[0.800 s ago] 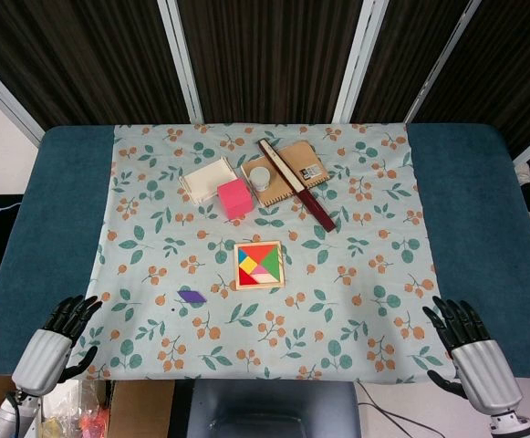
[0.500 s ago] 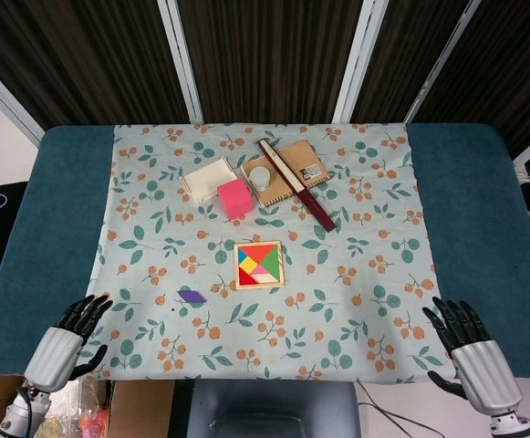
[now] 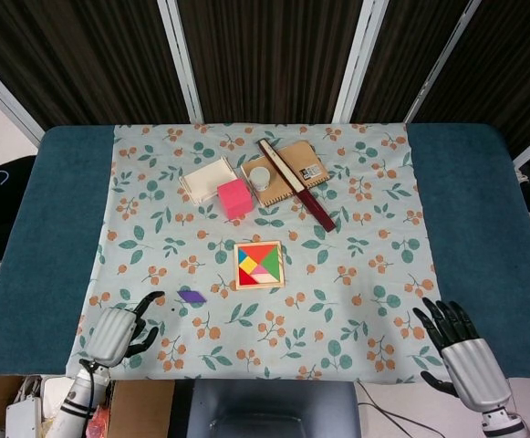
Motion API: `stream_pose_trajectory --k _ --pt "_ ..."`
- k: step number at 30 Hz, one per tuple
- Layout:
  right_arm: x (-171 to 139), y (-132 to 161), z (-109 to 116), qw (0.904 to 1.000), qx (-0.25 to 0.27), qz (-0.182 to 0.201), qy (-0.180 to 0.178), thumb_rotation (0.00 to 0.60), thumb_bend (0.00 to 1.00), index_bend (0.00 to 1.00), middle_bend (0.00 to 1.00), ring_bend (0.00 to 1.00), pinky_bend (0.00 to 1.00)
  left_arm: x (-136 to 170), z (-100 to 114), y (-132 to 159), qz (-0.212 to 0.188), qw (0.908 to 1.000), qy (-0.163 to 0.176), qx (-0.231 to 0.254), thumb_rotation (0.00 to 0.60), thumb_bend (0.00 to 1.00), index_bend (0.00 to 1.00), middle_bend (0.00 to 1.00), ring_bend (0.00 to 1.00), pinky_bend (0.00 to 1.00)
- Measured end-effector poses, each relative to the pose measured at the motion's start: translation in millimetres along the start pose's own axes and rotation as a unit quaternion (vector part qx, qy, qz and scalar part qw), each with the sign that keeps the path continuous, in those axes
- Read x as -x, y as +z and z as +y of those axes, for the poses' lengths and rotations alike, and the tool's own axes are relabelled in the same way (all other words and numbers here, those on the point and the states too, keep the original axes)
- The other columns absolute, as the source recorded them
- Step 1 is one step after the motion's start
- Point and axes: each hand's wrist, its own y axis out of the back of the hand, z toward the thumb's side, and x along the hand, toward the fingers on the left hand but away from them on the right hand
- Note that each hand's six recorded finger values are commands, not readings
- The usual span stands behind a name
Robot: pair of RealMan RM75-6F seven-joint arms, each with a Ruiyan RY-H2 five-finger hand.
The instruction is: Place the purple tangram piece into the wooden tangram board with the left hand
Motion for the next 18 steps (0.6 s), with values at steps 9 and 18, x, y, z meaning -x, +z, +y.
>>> stream_pose_trajectory --k 9,18 --pt "1 0 1 1.0 0.003 0.001 0.001 0.6 0.12 0.0 0.0 0.0 0.0 -45 -27 35 0.028 0.9993 -0.024 -0.009 0.6 0.37 0.27 1.0 1.0 1.0" --pt "-2 -3 5 0.9999 0.01 0.001 -0.005 0.6 0.12 0.0 0.0 0.0 0.0 -69 -50 27 0.061 0.9974 -0.029 -0.026 0.6 0.37 0.3 1.0 1.0 1.0"
